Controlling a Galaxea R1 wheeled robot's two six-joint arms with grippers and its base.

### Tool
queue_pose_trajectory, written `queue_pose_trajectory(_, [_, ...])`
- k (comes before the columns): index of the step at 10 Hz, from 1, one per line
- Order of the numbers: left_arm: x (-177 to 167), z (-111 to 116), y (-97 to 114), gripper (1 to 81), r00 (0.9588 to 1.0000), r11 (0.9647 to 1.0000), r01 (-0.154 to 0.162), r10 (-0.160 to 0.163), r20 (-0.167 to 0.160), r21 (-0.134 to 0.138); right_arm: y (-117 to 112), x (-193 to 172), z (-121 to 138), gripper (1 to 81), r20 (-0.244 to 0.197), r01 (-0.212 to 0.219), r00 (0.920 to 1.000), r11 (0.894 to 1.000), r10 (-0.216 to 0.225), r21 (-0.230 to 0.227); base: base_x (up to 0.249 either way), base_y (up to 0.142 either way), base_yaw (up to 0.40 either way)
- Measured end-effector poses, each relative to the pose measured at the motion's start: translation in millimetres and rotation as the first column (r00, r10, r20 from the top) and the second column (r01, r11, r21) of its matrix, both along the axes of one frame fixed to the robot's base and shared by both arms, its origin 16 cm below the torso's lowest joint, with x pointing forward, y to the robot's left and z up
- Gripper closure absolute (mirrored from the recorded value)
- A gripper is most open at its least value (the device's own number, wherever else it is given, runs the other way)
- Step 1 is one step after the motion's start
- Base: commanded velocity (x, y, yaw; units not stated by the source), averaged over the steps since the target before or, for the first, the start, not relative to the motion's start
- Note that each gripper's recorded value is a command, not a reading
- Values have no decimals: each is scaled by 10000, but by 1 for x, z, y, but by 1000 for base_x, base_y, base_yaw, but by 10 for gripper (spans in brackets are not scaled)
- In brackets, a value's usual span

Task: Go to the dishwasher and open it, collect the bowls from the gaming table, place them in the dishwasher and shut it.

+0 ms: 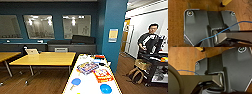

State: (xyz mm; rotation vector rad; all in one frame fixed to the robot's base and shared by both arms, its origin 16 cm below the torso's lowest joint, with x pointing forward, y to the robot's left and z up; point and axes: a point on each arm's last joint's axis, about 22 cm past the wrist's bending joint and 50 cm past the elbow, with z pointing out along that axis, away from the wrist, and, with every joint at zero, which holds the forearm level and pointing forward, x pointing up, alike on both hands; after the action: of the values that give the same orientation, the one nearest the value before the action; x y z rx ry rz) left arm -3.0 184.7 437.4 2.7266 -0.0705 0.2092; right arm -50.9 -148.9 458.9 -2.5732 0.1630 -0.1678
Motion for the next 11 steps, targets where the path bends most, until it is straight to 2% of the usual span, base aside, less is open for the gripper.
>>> queue_pose_trajectory(2, [0,11,-2,10,10000,9989,23,-21,42,-459,-33,14,17,10,31,513,9987,9984,-514,254,0,0,0])
queue_pose_trajectory(3, [0,15,6,10,10000,9987,20,-17,53,-501,-55,20,25,10,43,747,9972,9968,-749,271,0,0,0])
queue_pose_trajectory(4, [0,15,16,10,10000,9992,4,-2,62,-405,-66,24,38,10,53,868,9962,9950,-872,493,0,0,0])
queue_pose_trajectory(5, [1,15,18,10,10000,9992,-4,8,88,-387,-64,27,51,10,52,934,9955,9923,-942,808,0,0,0])
queue_pose_trajectory(6, [1,16,9,10,9999,9987,-2,7,105,-508,-59,39,77,10,133,1012,9945,9848,-1041,1413,0,0,0])
queue_pose_trajectory(7, [1,17,1,10,9999,9980,6,1,108,-633,-70,54,99,10,343,1022,9934,9809,-1092,1654,0,0,0])
queue_pose_trajectory(9, [3,18,1,10,9999,9980,-22,33,163,-639,-126,75,134,10,659,1194,9893,9822,-1300,1451,0,0,0])
queue_pose_trajectory(10, [4,18,0,10,9997,9979,-44,58,223,-651,-144,80,152,10,726,1255,9879,9817,-1369,1431,0,0,0])
queue_pose_trajectory(11, [5,18,1,10,9996,9979,-59,76,260,-650,-151,90,171,10,814,1334,9857,9787,-1473,1559,0,0,0])
